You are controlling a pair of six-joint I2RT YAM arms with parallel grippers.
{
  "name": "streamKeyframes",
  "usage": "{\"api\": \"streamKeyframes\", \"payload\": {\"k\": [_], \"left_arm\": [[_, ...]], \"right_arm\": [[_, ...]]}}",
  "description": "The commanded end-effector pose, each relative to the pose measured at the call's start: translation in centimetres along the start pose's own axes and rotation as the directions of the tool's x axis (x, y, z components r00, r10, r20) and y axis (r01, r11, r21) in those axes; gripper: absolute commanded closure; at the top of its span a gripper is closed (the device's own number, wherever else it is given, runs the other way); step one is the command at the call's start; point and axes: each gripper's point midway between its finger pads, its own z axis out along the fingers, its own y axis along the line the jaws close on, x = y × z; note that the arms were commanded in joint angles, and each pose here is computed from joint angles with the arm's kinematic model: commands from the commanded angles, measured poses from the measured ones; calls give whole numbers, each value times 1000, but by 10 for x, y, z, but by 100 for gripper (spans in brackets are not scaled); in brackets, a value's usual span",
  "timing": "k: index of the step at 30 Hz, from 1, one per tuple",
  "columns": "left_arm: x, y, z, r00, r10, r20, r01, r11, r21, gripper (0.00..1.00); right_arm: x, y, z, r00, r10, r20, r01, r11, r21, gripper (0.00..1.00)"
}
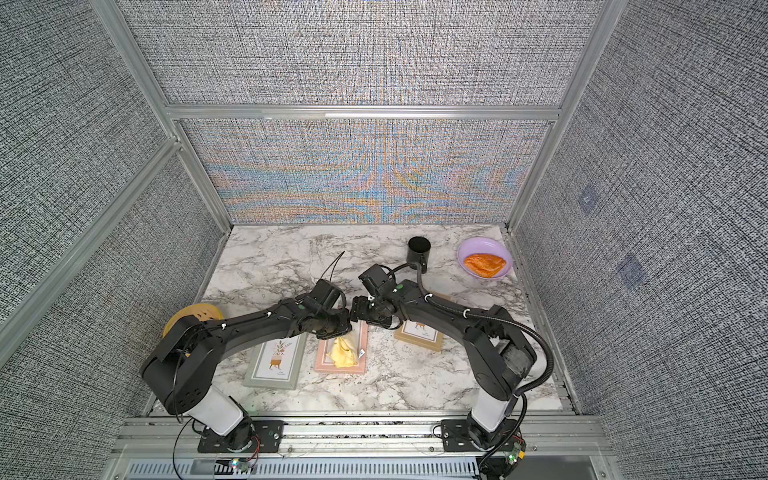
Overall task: Wipe the picture frame with a cloth
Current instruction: Adjust the cleaning item.
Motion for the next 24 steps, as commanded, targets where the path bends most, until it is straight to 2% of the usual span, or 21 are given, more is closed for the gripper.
{"api": "streamKeyframes", "payload": {"k": [1, 2, 6, 11, 14, 21, 24], "left_arm": [[-5, -17, -16, 1000, 10, 9, -11, 997, 72, 90], [-8, -22, -24, 1000, 9, 20, -11, 995, 95, 84], [-14, -31, -43, 999, -8, 45, 1, 987, 159, 75], [-15, -43, -52, 998, -46, 49, 31, 962, 270, 74], [-17, -51, -55, 997, -57, 50, 38, 949, 313, 76], [-24, -70, -66, 996, -73, 59, 43, 914, 402, 76], [-24, -74, -67, 995, -82, 50, 53, 904, 425, 77]], "right_arm": [[13, 10, -14, 999, -29, -36, 26, 997, -78, 25], [17, 13, -18, 999, -37, -38, 33, 994, -108, 25], [26, 22, -35, 998, -52, -20, 46, 979, -200, 23], [23, 44, -48, 996, -83, 35, 90, 938, -334, 21], [25, 48, -42, 996, -83, 44, 94, 918, -386, 20], [23, 60, -29, 996, -75, 45, 87, 886, -455, 19], [18, 67, -27, 996, -61, 61, 84, 863, -499, 21]]}}
